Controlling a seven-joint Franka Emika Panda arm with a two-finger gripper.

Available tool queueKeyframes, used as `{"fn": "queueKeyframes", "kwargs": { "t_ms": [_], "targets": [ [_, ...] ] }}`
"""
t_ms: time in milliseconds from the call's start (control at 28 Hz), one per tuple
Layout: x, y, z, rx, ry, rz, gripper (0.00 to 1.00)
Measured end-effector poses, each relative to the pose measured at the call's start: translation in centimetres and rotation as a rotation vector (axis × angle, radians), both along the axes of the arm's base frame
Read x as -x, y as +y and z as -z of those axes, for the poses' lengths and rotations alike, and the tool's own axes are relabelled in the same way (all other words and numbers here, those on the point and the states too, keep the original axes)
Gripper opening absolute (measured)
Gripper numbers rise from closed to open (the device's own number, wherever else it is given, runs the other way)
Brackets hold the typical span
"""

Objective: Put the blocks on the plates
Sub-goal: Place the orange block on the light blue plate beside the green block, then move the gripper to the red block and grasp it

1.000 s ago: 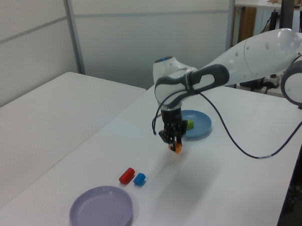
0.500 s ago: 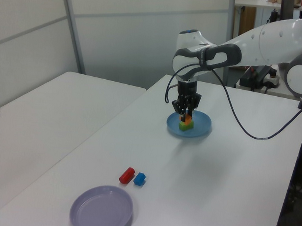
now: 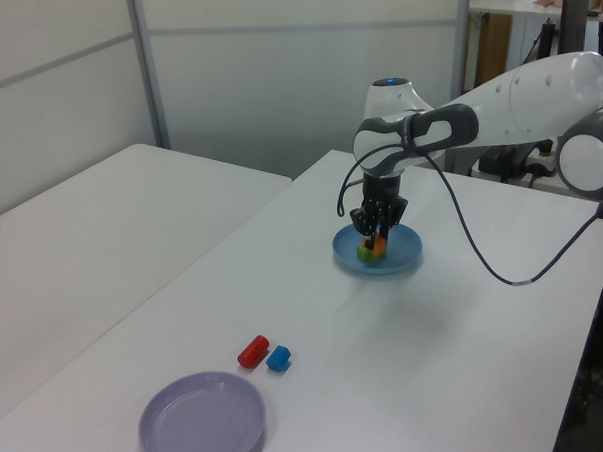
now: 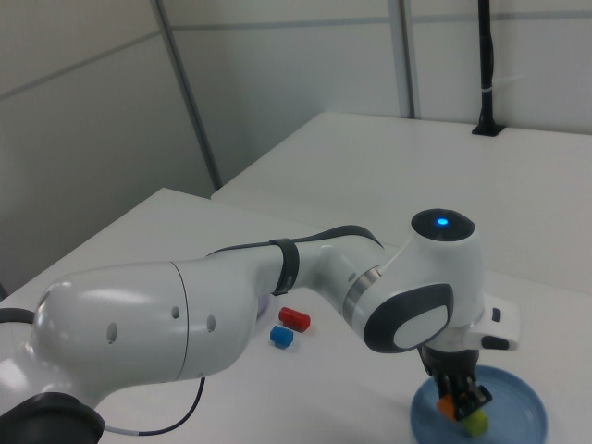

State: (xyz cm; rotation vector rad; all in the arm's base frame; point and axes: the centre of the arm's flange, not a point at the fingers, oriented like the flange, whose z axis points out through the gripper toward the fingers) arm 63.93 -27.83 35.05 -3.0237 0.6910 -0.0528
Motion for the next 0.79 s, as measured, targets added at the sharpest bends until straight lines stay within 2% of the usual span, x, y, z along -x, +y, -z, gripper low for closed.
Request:
{"fn": "queueKeyframes", "kwargs": {
  "t_ms": [71, 179, 286, 321, 393, 464, 536, 643, 786],
  "targets": [
    [0.0, 0.0, 0.0, 0.0, 0.0, 0.0, 0.35],
    [0.0, 0.0, 0.0, 0.0, 0.0, 0.0, 0.44],
    [0.0, 0.0, 0.0, 0.0, -0.001, 0.0, 0.56],
    [0.0, 0.0, -0.1, 0.001, -0.002, 0.0, 0.63],
    [-0.1, 0.1, -0.3, 0.002, -0.005, -0.002, 0.68],
    [-0.3, 0.3, -0.7, 0.004, -0.012, -0.006, 0.75],
    [-0.5, 0.8, -1.5, 0.006, -0.025, -0.009, 0.87],
    [-1.0, 2.1, -2.4, 0.005, -0.038, -0.018, 0.97],
    [-2.3, 6.2, -3.2, -0.001, -0.043, -0.049, 1.0]
  ]
}}
